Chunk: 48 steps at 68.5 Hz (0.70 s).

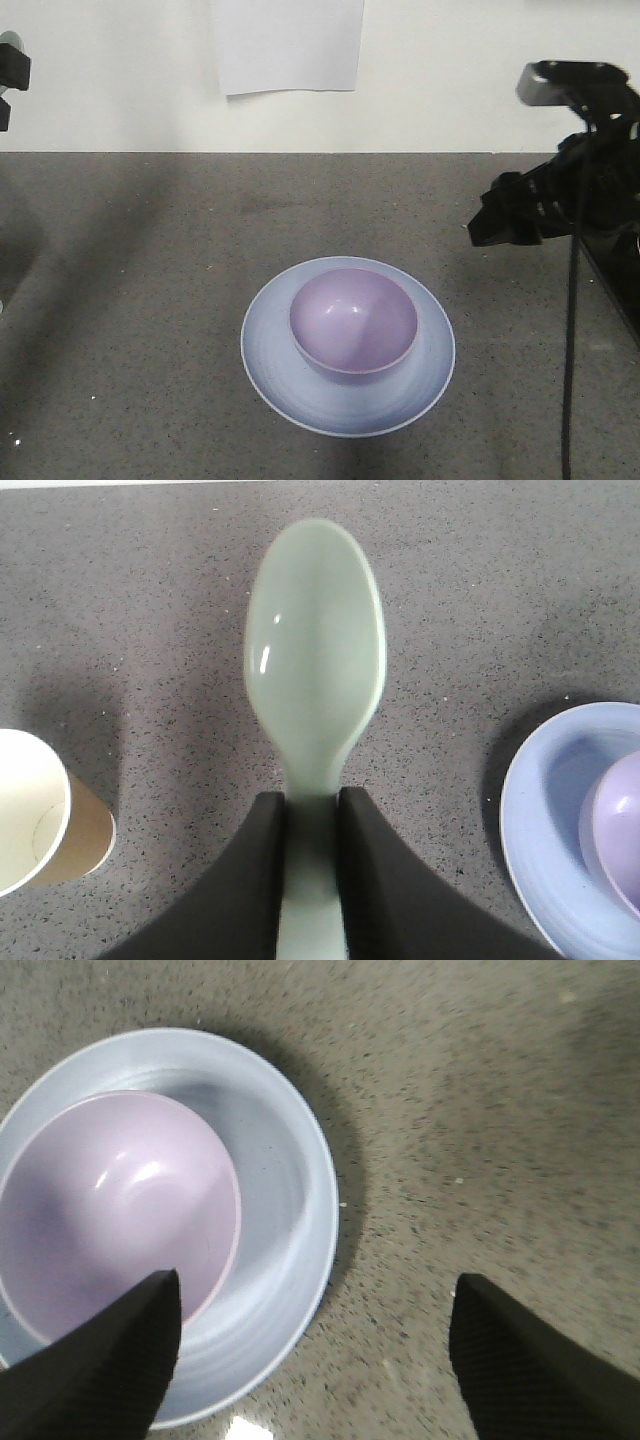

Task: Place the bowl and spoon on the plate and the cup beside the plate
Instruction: 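Raise the right gripper away from the bowl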

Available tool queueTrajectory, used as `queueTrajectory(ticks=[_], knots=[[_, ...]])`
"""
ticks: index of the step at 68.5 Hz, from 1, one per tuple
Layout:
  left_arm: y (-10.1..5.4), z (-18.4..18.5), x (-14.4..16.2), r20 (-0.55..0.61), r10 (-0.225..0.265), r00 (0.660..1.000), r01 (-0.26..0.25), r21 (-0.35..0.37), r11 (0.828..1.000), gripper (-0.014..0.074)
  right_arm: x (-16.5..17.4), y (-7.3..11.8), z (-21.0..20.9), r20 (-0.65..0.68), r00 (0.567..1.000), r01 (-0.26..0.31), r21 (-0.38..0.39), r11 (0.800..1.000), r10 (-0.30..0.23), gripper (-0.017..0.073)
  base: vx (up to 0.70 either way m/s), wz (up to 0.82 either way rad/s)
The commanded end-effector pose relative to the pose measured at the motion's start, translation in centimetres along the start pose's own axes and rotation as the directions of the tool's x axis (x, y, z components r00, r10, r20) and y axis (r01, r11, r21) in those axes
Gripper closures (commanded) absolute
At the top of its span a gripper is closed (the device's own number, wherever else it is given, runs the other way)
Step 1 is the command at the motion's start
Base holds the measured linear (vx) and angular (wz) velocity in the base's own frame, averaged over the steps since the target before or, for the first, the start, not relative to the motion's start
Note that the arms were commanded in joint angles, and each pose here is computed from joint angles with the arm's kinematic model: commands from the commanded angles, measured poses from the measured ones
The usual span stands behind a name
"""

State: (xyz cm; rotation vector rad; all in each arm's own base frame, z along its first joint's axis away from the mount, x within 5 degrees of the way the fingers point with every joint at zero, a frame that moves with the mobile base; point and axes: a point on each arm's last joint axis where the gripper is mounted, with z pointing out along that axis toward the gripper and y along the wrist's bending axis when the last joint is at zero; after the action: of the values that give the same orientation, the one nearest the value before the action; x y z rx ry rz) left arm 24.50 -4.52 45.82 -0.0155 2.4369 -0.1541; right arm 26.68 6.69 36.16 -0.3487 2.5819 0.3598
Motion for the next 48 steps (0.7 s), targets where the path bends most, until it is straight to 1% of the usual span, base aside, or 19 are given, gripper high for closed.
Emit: queueTrajectory(ticks=[1,9,18,48], knots=[[-0.2,-1.7,-0.2,0.071,0.004,0.997,-0.006,0.023,1.000,0.0600,0.4,0.3,-4.5,0.139,0.990,0.005,0.039,0.999,-0.010,0.0014,0.00,0.00],[-0.2,-1.7,-0.2,0.071,0.004,0.997,-0.006,0.023,1.000,0.0600,1.4,0.6,-7.0,0.203,0.979,0.000,0.093,0.996,-0.019,0.0014,0.00,0.00],[-0.2,-1.7,-0.2,0.071,0.004,0.997,-0.006,0.023,1.000,0.0600,2.2,0.8,-8.7,0.249,0.968,0.005,0.120,0.993,-0.035,0.0014,0.00,0.00],[-0.2,-1.7,-0.2,0.071,0.004,0.997,-0.006,0.023,1.000,0.0600,2.2,0.8,-9.1,0.274,0.961,0.008,0.135,0.991,-0.046,0.0014,0.00,0.00]])
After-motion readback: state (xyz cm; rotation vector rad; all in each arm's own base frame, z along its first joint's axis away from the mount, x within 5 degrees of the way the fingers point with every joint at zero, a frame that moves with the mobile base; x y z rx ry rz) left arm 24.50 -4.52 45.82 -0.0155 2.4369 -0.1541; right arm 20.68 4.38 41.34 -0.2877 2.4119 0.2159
